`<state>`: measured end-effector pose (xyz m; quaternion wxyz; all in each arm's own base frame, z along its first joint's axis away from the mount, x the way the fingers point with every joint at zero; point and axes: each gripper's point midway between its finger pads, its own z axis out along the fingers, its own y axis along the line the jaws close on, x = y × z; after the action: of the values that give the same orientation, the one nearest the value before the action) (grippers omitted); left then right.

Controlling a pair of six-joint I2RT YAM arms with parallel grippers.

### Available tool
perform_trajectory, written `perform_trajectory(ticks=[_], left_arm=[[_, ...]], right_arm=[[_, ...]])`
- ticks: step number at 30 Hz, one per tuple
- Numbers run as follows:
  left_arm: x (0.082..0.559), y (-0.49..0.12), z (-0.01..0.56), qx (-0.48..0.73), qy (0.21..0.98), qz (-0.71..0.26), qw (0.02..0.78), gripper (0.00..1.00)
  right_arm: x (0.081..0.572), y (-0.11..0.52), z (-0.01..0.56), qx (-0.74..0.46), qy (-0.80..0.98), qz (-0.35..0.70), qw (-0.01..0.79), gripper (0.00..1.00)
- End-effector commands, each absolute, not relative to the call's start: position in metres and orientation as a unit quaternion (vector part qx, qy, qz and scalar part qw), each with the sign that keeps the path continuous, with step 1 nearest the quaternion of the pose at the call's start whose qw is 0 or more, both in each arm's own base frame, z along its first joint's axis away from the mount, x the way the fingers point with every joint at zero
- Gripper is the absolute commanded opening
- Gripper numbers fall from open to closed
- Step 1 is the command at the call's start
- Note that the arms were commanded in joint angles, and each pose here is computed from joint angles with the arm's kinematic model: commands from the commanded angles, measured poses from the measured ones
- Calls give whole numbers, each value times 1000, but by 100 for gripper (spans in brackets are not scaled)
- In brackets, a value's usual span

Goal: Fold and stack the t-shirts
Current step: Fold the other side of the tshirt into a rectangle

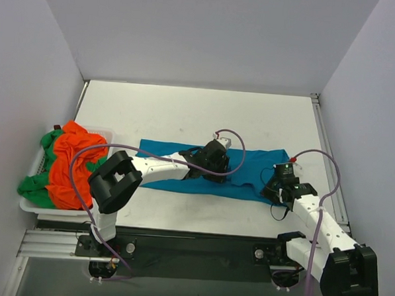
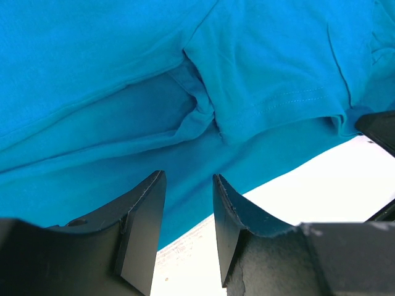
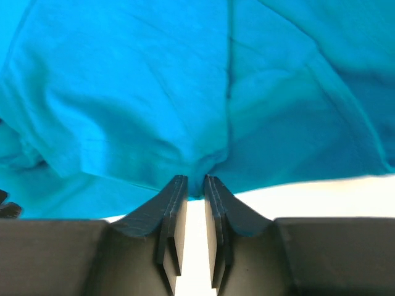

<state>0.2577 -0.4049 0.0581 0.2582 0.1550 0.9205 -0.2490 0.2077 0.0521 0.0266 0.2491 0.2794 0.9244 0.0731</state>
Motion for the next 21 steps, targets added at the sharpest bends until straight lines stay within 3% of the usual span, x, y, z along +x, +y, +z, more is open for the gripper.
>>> perform_trajectory(ticks=[1,8,15,21], left_arm=[[269,-415,76,155,911,-265,276,47],[271,-429,91,172,899,-287,281,52],[272,-443,62,181,913,-263,255,54],[270,-448,38,181,921,-249,238,53]], right_arm=[[192,36,23,303,921,34,243,22],[201,31,46,311,909,33,277,42],[222,8,45,325,910,-23,257,40],[243,1,32,340,909,-7,243,39]])
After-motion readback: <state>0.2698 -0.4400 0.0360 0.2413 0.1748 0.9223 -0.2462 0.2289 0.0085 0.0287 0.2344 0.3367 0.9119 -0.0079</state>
